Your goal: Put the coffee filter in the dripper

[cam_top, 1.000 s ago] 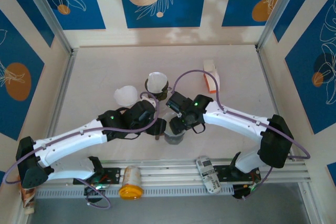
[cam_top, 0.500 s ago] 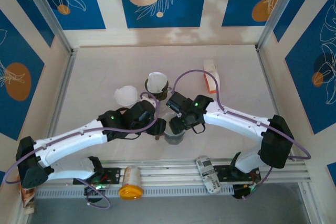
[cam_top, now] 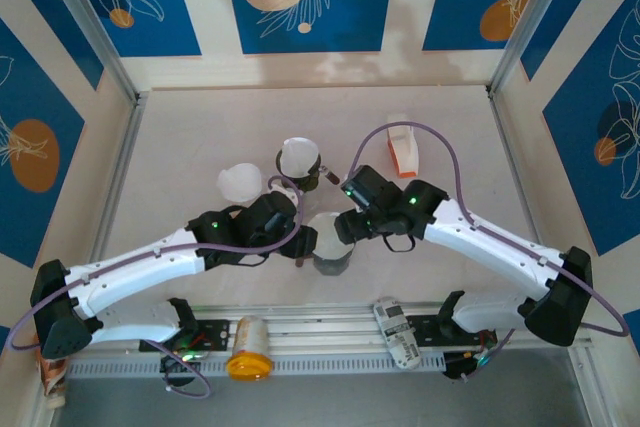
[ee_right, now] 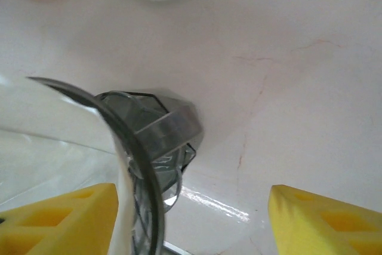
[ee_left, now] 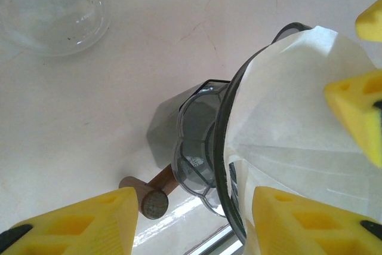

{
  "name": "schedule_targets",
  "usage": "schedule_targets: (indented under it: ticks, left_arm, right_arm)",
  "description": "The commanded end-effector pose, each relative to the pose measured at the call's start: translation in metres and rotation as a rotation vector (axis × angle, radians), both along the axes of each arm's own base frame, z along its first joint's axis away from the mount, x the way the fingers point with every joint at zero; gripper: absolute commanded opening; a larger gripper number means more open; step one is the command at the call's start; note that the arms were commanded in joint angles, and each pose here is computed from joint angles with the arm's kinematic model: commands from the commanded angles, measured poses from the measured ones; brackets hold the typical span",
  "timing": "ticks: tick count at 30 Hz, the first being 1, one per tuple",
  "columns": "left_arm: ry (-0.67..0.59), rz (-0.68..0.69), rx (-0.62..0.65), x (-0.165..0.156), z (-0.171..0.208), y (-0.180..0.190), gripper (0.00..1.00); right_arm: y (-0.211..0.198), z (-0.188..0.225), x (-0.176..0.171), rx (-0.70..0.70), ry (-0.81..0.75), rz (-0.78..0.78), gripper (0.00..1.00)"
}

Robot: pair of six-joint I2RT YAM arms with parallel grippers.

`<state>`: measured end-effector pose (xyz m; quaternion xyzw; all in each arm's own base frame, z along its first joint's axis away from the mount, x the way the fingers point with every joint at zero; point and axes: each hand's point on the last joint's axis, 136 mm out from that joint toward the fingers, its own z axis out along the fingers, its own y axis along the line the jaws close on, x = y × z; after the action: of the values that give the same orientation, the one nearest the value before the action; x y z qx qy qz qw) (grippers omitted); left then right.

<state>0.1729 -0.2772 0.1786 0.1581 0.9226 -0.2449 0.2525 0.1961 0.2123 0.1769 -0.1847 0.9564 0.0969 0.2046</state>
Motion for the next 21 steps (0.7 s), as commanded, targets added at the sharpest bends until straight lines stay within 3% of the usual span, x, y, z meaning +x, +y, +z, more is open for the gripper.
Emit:
schedule_targets:
  ticks: [1,7,13,21]
  left_arm:
    - [0.025,-0.004,-0.003,-0.005,-0.006,-0.002,0.53]
    - [0.027,-0.002,-0.002,-0.005,-0.007,-0.002,0.52]
    - [0.026,-0.002,-0.004,-0.005,-0.007,-0.002,0.52]
    - [0.029,-0.003,-0.011,-0.005,-0.008,-0.005,0.52]
  right_arm:
    - [-0.014,0.001,0.0,-0.015,0.001,-0.051,0.67]
    - [-0.012,0.001,0.003,-0.017,0.003,-0.054,0.66]
    - [0.002,0.021,-0.005,0.077,-0.031,0.006,0.67]
    - [-0.002,0.012,-0.023,0.101,0.037,0.0,0.67]
